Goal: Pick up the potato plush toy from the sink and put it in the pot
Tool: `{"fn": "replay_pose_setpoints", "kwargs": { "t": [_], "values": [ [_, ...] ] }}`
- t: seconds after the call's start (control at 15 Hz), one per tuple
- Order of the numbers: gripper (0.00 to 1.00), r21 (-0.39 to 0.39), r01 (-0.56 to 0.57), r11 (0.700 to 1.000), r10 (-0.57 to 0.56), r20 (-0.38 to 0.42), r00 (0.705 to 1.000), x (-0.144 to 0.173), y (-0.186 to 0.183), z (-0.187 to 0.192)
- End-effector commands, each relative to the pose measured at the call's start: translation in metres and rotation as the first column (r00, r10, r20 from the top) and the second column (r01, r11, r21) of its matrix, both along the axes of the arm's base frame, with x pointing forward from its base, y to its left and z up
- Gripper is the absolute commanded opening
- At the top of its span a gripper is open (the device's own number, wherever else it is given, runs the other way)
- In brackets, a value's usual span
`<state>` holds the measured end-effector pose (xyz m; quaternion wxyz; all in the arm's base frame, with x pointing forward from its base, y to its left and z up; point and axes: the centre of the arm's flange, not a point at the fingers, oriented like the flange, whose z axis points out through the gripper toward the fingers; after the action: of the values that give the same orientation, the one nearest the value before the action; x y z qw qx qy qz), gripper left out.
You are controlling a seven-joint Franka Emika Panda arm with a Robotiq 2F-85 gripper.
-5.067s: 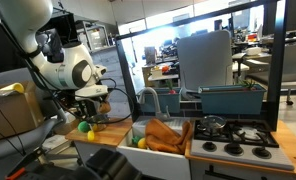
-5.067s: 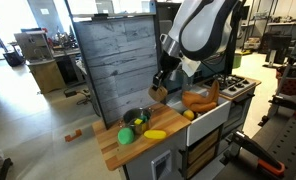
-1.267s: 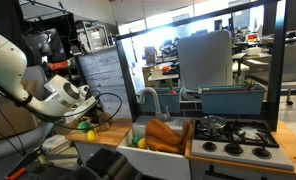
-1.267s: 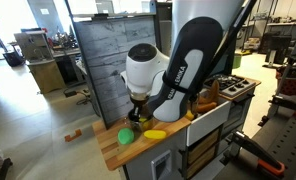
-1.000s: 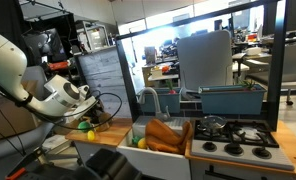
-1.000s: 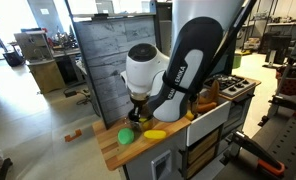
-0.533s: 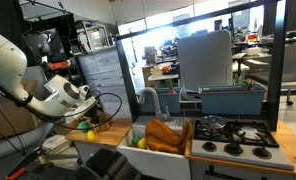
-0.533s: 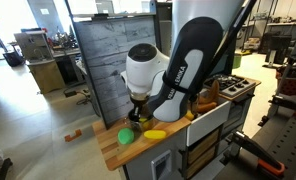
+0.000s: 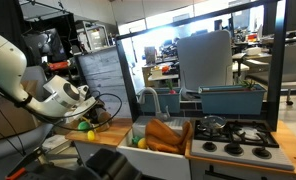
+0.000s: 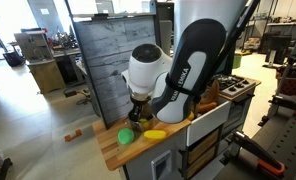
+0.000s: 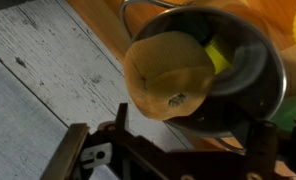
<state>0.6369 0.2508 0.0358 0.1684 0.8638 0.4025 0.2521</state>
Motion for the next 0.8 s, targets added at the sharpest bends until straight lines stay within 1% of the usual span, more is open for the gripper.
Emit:
{"fn": "replay_pose_setpoints", "kwargs": {
  "t": [0.0, 0.13, 0.2, 0.33, 0.4, 0.53, 0.73],
  "values": [
    [1.0, 0.021, -0.018, 1.0, 0.017, 0.047, 0.999, -0.024, -0.006, 0.016],
    [1.0, 0.031, -0.033, 0.999, 0.031, 0.076, 0.997, -0.036, -0.008, 0.023],
    [1.0, 0.03, -0.01, 0.999, 0.008, 0.066, 0.998, -0.042, -0.009, 0.027],
    [1.0, -0.015, 0.06, 0.998, -0.06, -0.018, 0.998, -0.05, -0.012, 0.028],
    [1.0, 0.019, 0.012, 1.0, -0.013, 0.031, 0.999, -0.03, -0.009, 0.007],
    [1.0, 0.004, 0.039, 0.999, -0.039, -0.001, 0.999, -0.04, -0.01, 0.009],
    [1.0, 0.0, 0.05, 0.999, -0.05, -0.011, 0.999, -0.043, -0.011, 0.013]
  ]
}}
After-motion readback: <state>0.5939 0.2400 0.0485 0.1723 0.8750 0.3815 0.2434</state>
